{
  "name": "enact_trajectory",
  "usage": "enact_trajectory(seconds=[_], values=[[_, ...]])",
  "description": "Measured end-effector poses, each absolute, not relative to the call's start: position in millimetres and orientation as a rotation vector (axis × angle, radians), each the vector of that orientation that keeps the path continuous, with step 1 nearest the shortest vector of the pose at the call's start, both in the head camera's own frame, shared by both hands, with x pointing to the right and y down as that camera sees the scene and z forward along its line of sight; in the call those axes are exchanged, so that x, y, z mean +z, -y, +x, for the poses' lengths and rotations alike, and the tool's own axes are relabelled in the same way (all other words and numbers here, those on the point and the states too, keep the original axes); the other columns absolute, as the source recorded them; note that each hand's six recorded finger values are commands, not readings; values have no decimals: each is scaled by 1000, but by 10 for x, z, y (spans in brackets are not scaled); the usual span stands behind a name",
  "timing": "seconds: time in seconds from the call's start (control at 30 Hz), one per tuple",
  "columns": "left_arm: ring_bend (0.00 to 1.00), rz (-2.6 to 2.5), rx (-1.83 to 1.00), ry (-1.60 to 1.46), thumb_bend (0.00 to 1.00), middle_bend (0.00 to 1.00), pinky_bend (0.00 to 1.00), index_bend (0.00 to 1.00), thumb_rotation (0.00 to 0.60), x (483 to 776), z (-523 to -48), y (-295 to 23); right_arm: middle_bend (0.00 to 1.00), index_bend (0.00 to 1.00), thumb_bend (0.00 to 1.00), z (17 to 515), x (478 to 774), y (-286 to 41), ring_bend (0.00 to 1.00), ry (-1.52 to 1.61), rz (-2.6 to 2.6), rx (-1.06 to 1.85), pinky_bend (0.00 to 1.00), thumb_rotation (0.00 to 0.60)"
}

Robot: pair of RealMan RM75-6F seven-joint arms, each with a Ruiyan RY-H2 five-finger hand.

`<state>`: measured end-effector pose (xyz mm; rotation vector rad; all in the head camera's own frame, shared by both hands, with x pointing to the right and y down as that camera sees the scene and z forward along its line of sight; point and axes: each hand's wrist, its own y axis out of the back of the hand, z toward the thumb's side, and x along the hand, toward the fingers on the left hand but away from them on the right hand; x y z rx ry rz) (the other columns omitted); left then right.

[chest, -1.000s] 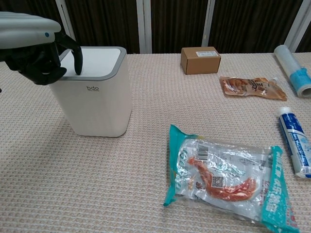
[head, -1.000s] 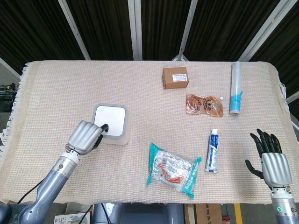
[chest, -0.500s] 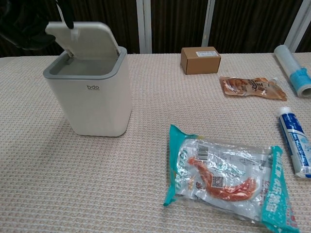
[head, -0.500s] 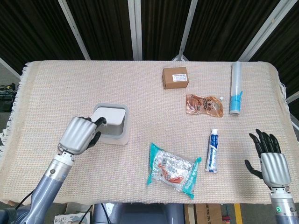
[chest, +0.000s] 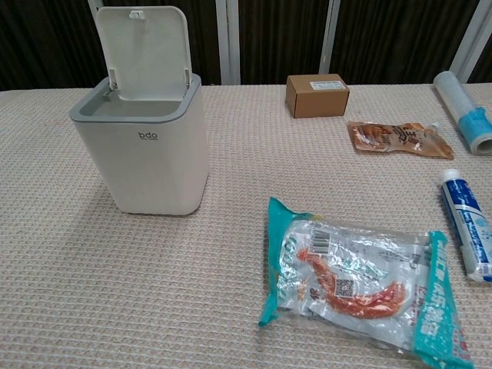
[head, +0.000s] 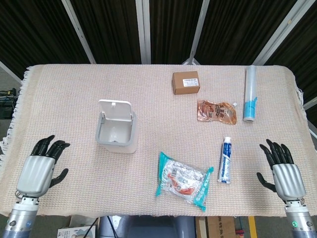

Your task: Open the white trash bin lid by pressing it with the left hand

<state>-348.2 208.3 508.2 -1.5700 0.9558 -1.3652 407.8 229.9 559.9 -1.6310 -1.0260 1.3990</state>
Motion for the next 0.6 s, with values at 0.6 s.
enact_trajectory(seconds=[0.6], values=[[23, -1568, -1459, -1126, 305, 150, 37, 220, 600, 5233, -4316, -2504, 14, 117, 303, 4050, 5484, -2307, 27, 994, -1642, 1355, 22, 600]])
